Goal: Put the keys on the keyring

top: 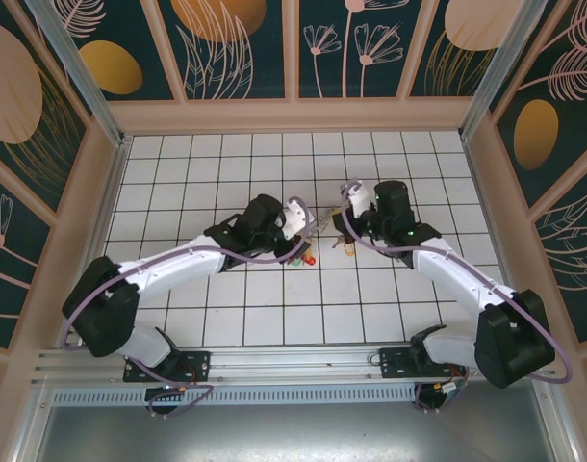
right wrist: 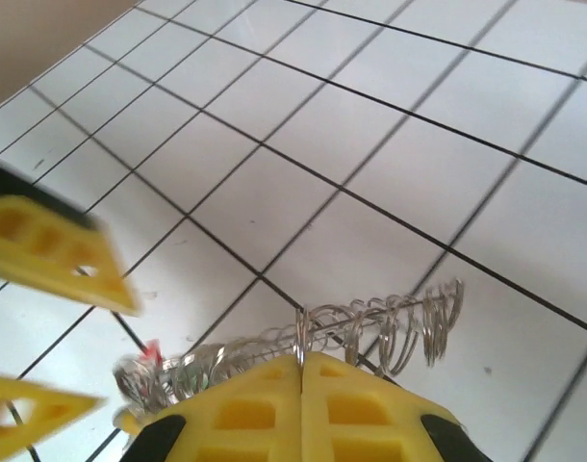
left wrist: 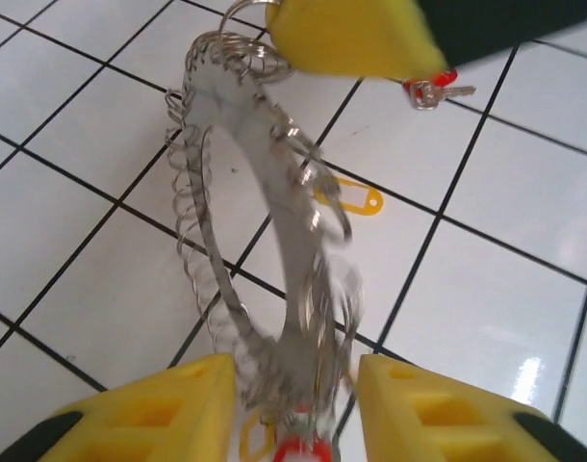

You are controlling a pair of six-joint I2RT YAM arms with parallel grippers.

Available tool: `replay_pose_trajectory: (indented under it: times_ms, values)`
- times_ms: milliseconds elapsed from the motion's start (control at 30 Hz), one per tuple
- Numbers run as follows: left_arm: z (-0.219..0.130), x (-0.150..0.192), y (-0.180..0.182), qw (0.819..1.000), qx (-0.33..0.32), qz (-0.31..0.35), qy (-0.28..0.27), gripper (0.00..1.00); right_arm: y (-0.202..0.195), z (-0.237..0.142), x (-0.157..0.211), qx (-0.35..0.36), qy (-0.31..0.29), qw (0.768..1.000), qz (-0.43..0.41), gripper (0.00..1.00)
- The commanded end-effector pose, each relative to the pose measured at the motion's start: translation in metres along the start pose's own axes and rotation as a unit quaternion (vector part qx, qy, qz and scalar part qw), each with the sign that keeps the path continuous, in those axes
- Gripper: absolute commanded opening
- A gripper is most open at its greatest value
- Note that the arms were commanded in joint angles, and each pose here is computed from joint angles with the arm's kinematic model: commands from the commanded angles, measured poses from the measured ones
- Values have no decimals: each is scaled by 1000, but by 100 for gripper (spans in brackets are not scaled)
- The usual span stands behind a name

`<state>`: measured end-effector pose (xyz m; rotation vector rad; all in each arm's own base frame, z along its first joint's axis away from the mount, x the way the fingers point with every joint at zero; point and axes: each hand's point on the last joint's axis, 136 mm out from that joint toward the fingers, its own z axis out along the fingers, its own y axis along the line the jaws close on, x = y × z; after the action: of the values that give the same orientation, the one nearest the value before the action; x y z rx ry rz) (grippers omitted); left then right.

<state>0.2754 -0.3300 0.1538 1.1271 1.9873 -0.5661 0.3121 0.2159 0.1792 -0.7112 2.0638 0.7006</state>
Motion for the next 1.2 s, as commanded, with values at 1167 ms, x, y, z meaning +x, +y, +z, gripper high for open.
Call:
replay_pose_trajectory:
  times_ms: [1167]
  values:
    - [-54,-30,59,983,-65,-121,-124,63,93,-8,8,-197,-102,952,-213,0]
